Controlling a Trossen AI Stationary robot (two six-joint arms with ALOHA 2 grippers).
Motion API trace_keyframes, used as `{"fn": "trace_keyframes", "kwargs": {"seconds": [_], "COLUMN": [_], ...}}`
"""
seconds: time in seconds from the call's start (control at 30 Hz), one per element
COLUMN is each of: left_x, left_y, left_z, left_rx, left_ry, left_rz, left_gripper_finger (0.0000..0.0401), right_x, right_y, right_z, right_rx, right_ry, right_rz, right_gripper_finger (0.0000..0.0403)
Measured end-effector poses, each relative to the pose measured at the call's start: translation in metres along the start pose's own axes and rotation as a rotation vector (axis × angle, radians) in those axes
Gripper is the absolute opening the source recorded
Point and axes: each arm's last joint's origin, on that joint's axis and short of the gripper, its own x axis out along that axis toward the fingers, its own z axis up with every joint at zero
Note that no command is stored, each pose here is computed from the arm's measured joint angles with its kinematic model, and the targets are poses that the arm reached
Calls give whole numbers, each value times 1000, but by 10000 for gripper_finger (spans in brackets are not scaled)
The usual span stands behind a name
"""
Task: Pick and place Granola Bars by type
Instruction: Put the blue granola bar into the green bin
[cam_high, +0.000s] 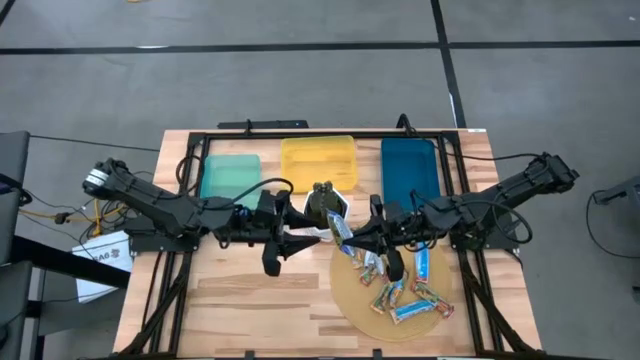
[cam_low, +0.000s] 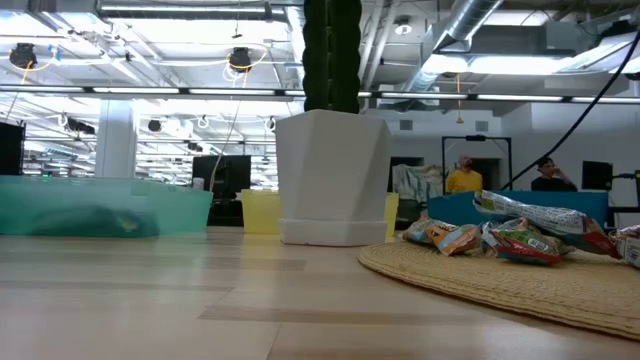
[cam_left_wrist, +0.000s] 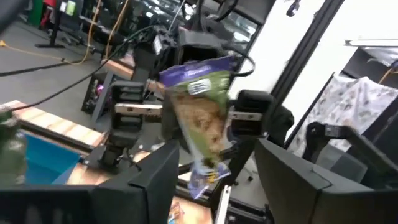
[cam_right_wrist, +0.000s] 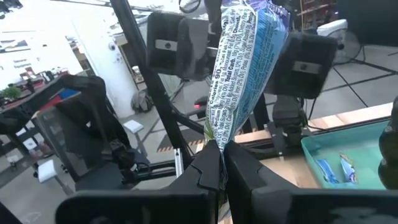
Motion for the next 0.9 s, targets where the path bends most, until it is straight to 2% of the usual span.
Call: {"fn": "trace_keyframes", "kwargs": {"seconds": [0.2,0.43,0.9], "left_x": [16,29,43], "left_y": [9,12,14], "left_z": [-7,-15,-7], "left_rx": [-2,39,70], "left_ry": [-36,-55,-94], "left_rz": [14,-33,-16], "left_gripper_finger": [228,231,231], "right_x": [0,1,1], "right_y": [-2,-4,-5], "right_z": [1,2,2], "right_rx": [-3,-8,-9], "right_ry": [-2,-10,-10], "right_rz": [-3,-10,-10], "right_gripper_finger": [0,0,0]}}
